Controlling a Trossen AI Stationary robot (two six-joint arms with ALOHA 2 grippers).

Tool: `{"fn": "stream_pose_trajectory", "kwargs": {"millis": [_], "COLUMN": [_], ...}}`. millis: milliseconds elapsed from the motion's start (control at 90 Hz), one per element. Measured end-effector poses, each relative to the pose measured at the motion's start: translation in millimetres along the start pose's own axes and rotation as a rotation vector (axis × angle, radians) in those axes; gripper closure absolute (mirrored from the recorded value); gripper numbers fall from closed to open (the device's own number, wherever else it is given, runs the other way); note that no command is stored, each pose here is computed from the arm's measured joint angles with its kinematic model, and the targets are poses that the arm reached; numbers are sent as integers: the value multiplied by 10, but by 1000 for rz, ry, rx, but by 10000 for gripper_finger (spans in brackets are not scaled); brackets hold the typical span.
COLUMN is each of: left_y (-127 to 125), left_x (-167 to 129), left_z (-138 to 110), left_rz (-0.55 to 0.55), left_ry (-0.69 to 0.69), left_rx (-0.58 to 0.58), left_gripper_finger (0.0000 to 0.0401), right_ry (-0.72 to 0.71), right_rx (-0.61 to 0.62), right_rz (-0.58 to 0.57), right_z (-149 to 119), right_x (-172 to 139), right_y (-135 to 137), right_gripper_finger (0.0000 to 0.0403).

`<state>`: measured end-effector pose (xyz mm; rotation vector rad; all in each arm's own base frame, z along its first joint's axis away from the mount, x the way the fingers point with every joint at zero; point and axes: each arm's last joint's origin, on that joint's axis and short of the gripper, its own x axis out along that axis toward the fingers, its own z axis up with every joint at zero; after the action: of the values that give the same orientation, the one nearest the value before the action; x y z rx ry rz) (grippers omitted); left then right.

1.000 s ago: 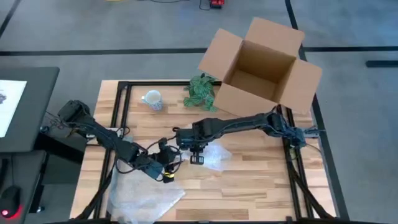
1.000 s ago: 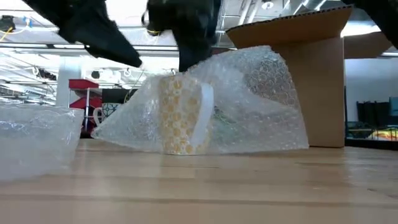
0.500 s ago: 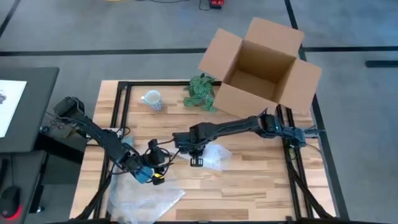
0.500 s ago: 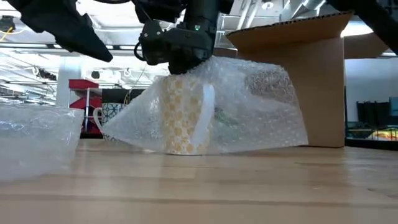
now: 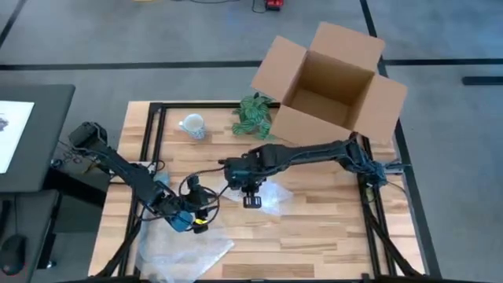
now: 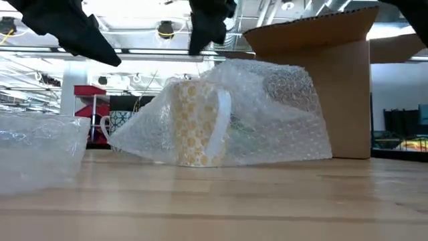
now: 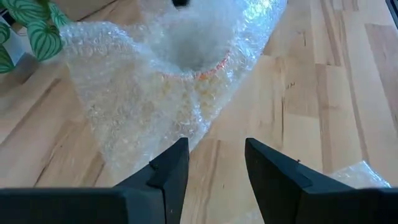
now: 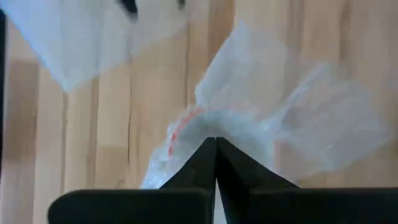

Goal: Wrap mug
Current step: Wrap the yellow mug

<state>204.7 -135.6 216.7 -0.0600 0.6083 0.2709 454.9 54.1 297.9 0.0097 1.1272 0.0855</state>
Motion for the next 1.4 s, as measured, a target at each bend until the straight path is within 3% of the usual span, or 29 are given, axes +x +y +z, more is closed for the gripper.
{"fn": "stream_pose_trajectory", "kwargs": {"millis": [456, 667, 867, 1056, 1167, 1400], "left_y": [1, 0, 0, 0, 0, 0], "left_x": [2, 2, 3, 3, 3, 3], "left_z": [-3, -3, -2, -2, -2, -2], "left_rz": [2, 2, 2, 2, 2, 2], "left_ry": [2, 1, 0, 0, 0, 0], "left_rx": [2, -1, -2, -3, -3, -3], "left_gripper_finger": [263, 263, 263, 263, 263, 263], "right_ry": [184, 228, 222, 147, 106, 3], "right_rx": [40, 36, 29, 6, -24, 63], "right_rz": [-34, 19, 22, 55, 78, -152], "right_z": [-199, -248, -188, -96, -91, -1], "right_x": [1001, 1160, 838, 188, -16, -72], "right_y": [-131, -123, -73, 68, 127, -152], "right_gripper_finger": [403, 403, 403, 403, 403, 403]}}
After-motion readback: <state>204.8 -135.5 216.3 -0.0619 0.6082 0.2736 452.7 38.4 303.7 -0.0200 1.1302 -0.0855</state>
